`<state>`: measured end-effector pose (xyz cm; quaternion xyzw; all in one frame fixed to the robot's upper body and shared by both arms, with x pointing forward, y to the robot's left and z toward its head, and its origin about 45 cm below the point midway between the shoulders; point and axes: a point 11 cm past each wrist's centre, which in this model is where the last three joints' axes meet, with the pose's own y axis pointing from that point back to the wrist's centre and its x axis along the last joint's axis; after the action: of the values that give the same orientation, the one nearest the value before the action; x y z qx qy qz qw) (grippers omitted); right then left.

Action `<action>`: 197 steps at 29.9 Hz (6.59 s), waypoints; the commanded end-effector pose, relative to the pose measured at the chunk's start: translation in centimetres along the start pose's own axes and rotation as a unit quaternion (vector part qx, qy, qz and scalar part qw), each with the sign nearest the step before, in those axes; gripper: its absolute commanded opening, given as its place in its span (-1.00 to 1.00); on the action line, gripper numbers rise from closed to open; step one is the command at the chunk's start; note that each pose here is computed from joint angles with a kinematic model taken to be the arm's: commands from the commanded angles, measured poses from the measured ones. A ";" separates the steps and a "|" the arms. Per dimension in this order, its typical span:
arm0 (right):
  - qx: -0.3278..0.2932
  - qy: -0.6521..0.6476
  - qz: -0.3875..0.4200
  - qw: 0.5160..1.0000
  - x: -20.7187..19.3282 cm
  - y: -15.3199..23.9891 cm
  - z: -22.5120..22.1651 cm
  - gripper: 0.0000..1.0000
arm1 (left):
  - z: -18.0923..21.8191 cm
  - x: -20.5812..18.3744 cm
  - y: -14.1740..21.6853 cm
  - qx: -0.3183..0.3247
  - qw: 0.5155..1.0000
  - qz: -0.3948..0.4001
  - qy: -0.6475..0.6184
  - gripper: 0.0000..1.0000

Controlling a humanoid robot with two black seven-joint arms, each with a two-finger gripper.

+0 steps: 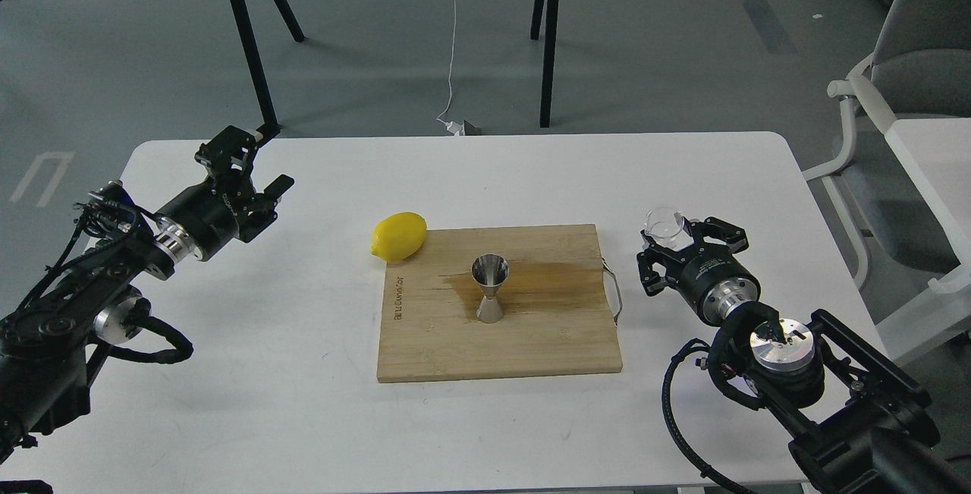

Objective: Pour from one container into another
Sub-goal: 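Grasp the clear glass cup with the right gripper and lift it, then carry the glass cup with the right gripper above the jigger, then tilt the glass cup with the right gripper to pour into the jigger, then tilt the glass cup back upright and lift it away from the jigger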

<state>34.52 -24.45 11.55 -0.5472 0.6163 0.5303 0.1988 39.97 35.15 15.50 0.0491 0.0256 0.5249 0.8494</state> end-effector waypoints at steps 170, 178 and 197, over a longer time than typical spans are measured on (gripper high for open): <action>-0.120 0.804 -0.196 0.549 -14.8 1.3 11.8 -0.09 | -0.7 -0.9 -0.6 -0.010 0.999 0.009 0.037 0.92; -0.112 0.820 -0.199 0.525 -15.2 1.2 11.3 -0.08 | -0.7 -0.8 -0.6 -0.010 0.999 0.009 0.037 0.92; -0.111 0.614 -0.159 0.765 -14.6 1.4 6.9 -0.08 | -0.7 -0.9 -0.6 -0.009 0.999 0.008 0.036 0.92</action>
<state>35.44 -10.20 21.96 -0.8743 0.4169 0.0544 -0.2425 40.03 34.21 14.75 0.0225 0.0510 0.5337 0.8439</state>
